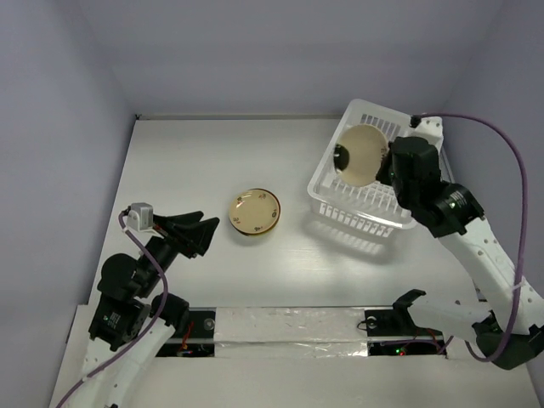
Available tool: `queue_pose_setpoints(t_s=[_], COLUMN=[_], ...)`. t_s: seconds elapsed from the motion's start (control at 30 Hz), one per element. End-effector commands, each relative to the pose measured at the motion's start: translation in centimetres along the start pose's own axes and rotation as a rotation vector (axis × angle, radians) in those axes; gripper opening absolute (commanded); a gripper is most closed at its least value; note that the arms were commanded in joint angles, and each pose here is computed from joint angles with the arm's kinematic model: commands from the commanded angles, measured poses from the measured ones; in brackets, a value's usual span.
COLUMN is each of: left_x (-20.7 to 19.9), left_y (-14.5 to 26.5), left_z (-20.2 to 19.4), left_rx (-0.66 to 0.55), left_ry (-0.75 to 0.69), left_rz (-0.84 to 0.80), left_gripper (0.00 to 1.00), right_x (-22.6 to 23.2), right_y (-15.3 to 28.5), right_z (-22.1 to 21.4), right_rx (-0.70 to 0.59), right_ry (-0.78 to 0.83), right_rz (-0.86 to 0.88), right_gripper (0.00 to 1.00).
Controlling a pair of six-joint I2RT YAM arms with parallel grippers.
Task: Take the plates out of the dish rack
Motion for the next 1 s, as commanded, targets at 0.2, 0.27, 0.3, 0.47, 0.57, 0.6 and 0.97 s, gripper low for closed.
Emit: queue_pose_setpoints(t_s=[0.2,0.27,0.3,0.47,0.57,0.6,0.97], left_x=[1.0,1.2,1.5,2.2,2.4,2.5,2.7], left_y=[-1.4,-1.5,-1.6,-2.0,-2.2,-2.3,-2.5], left_z=[0.9,0.9,1.2,1.2,1.2,1.2,1.2], left_rx=[-0.039,-0.041,-0.055,-0.050,-0.050,-0.047,-0.046], left_ry=[0.001,0.000,-0.003,-0.005,-0.005,-0.005,-0.007], left_rz=[0.088,0.097,0.114,0.150,0.159,0.159,0.171], left_gripper=[0.67,0.69,0.72,0.80,0.82,0.83,0.84], right_x=[18.9,21.2,21.9,26.3,27.5,27.7,27.3], right_y=[-0.8,-1.0,-1.5,-4.1,-5.0,-5.2,-6.4], right_z=[-3.0,-3.7,-4.2,-8.2,-9.6,-9.9,-12.8], right_rx=[0.029,0.043,0.054,0.161,0.194,0.201,0.278], right_ry=[-0.050,-0.054,-0.054,-0.001,0.017,0.016,0.068], right_rz=[0.740,0.807,0.820,0.863,0.879,0.881,0.774], right_gripper=[0.00,0.00,0.00,0.00,0.00,0.00,0.51])
Point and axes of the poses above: each gripper's point midway between its finger pads, its own y axis back along the fingers, its own x axis along the line the jaws close on, z = x × y, the point moved 7 cm from there along y, back along the fingers, and after that the axes turned 14 degrees about y, right-handed, at the moved point
